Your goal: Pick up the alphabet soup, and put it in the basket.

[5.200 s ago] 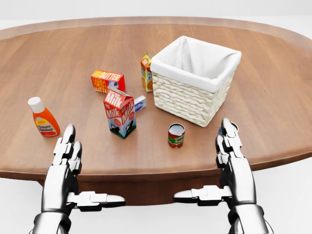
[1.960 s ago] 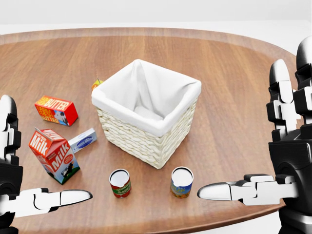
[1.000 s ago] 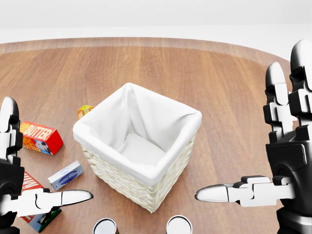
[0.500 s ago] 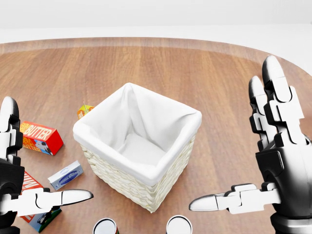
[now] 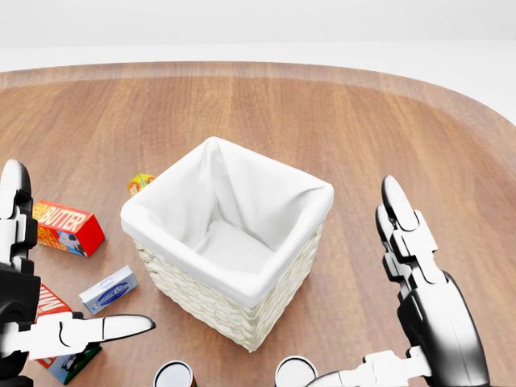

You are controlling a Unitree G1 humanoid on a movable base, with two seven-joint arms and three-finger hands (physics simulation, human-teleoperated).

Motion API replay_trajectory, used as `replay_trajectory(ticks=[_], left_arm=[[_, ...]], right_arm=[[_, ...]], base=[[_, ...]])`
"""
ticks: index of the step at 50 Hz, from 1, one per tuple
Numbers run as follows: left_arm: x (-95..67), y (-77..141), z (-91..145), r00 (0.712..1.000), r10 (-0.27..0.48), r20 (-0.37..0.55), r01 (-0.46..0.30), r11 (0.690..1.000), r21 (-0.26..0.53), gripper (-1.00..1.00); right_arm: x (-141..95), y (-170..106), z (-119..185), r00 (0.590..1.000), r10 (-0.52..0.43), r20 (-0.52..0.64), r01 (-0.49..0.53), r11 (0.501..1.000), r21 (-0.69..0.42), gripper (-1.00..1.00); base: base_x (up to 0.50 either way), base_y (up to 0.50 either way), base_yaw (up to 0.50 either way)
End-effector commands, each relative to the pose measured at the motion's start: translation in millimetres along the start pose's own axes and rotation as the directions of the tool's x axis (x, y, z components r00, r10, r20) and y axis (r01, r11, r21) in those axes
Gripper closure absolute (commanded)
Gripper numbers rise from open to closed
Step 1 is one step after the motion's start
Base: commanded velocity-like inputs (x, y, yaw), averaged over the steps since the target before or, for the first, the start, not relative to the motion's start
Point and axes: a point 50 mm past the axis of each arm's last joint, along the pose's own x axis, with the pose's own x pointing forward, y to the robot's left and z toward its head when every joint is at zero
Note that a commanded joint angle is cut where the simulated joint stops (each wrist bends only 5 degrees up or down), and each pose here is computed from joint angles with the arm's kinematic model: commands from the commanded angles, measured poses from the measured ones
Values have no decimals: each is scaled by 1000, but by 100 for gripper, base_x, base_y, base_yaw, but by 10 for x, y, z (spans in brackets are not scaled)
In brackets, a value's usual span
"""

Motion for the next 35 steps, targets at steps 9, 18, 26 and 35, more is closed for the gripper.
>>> replay_trajectory(ticks=[9, 18, 26, 35], left_arm=[[-3, -1, -4, 1000, 2, -2, -2, 1000, 4, -100], [0, -5, -7, 1000, 1, -3, -1, 1000, 4, -100], [-3, -5, -17, 1000, -1, -8, 1, 1000, 5, -100], [1, -8, -11, 1000, -2, -4, 2, 1000, 6, -100]], right_arm=[[-282, 141, -439, 968, 41, -246, -34, 999, 33, -100], [-348, 191, -541, 951, 71, -302, -65, 997, 29, -100], [-363, 238, -623, 938, 92, -335, -86, 996, 33, -100], [-351, 296, -688, 929, 103, -356, -100, 995, 28, -100]], base=[[0, 0, 0], [0, 0, 0], [0, 0, 0], [0, 0, 0]])
